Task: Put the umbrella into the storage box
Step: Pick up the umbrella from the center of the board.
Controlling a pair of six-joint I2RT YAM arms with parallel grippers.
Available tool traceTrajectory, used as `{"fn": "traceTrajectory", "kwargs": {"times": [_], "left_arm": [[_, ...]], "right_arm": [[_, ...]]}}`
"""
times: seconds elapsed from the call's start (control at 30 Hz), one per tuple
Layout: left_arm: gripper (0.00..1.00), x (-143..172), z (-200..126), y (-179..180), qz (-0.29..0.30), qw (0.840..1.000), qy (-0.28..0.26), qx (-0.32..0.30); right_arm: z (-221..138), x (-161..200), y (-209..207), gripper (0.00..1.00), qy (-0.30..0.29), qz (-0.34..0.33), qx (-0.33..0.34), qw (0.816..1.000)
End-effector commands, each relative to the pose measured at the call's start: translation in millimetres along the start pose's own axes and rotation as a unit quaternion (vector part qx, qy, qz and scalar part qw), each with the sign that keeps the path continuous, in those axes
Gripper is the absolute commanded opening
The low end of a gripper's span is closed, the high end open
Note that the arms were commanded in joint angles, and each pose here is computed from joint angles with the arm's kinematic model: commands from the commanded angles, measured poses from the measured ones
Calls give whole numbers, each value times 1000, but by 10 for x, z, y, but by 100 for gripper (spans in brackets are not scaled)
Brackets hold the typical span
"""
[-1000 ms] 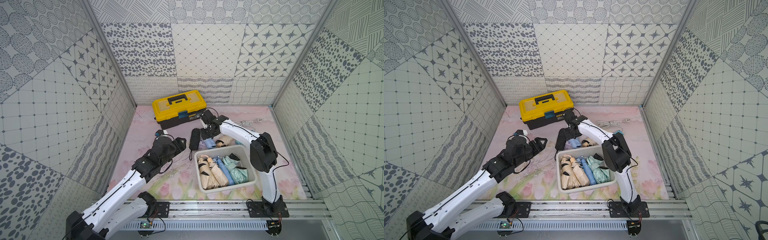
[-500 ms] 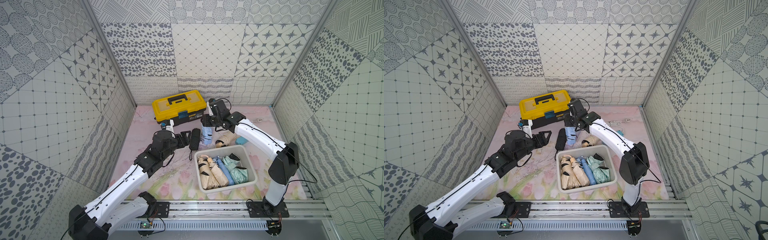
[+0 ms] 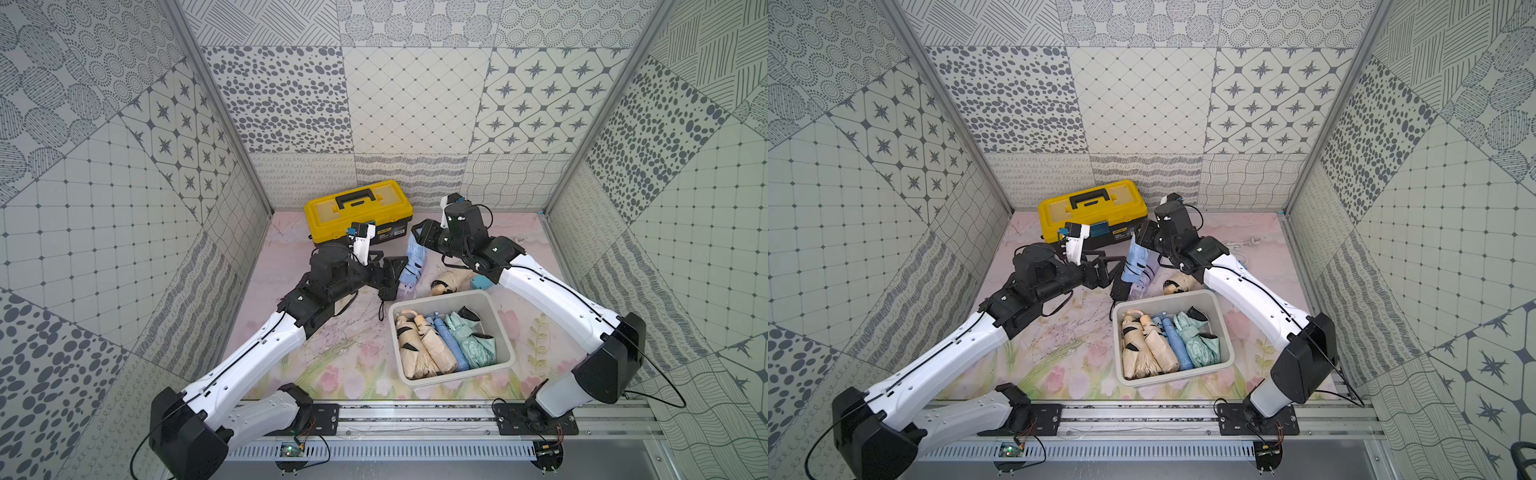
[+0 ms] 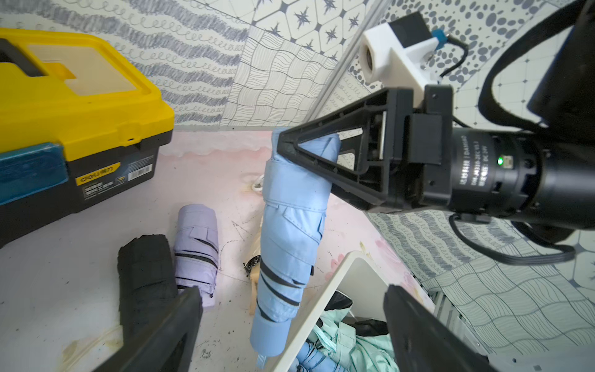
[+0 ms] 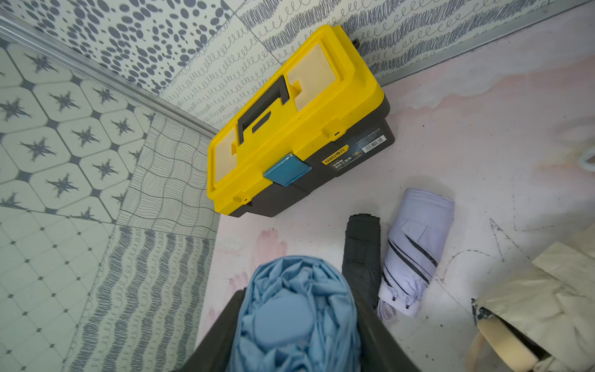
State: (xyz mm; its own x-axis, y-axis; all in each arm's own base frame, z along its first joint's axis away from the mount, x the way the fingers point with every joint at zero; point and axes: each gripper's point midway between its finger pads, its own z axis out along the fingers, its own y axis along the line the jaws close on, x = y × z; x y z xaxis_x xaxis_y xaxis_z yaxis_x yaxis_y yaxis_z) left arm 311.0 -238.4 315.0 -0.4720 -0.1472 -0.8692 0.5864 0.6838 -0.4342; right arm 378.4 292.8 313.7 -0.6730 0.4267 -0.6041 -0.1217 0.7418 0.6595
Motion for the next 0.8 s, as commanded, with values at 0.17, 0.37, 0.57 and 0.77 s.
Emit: {"fn": "traceTrajectory", "kwargs": {"times": [0.17, 0.37, 0.57, 0.77], "left_arm": [[97, 43, 156, -319, 82, 991, 23, 107], [83, 150, 307, -167, 114, 989, 47, 77], [70, 183, 438, -43, 141, 988, 56, 38], [51, 174, 515, 11, 155, 986, 59, 23]], "right_arm": [[-275, -212, 411, 30, -41, 100, -113, 988], [-285, -164, 462, 30, -35, 120, -126, 984], [-265, -114, 441, 29, -30, 141, -130, 981], [-289, -110, 420, 29, -31, 146, -128, 980]]}}
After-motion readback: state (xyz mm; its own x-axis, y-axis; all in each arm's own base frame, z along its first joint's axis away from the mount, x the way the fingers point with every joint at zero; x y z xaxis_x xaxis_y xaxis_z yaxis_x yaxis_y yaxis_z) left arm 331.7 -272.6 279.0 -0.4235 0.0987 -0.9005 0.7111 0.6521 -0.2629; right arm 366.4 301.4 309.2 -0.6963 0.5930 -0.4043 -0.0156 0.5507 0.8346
